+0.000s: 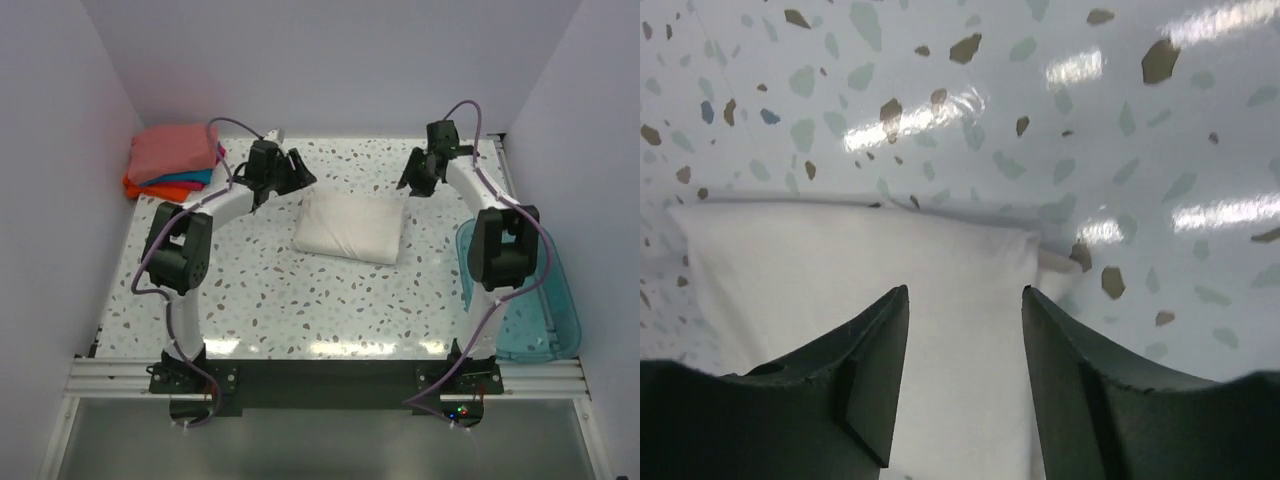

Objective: Fold and stack the t-shirts
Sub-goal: Fold the tshirt

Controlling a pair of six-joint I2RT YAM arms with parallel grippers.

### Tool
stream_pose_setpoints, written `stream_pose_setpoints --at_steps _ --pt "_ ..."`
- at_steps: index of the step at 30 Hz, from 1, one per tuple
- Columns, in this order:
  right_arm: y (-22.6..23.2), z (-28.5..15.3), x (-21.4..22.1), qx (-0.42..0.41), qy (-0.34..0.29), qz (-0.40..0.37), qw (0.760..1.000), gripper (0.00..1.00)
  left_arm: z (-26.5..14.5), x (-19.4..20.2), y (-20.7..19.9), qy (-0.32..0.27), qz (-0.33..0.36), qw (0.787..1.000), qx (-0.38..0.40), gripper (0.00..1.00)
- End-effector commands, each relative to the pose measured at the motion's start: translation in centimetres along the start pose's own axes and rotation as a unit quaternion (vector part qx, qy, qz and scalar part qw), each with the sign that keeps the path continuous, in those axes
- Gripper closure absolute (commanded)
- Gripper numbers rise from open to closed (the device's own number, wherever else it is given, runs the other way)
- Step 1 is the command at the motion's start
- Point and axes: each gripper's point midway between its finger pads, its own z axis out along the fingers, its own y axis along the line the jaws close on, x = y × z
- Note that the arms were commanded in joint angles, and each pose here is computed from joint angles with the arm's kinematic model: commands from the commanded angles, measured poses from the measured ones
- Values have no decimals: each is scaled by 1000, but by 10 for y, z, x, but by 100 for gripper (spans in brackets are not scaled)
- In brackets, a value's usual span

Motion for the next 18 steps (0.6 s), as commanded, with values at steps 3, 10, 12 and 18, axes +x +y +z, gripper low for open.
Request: stream_pose_setpoints --at_steps 3,10,12,18 --pt "7 -25 -31 5 -38 -36 999 39 -25 -52 -20 -60 27 996 55 23" --pt "-4 -58 47 4 -52 -68 996 42 -82 -11 9 -55 14 998 -26 30" --pt "-2 -52 79 9 -35 -91 995 44 -81 10 16 -32 35 998 -36 26" --pt "-6 -20 130 15 15 -109 994 81 -64 54 25 49 68 996 -21 16"
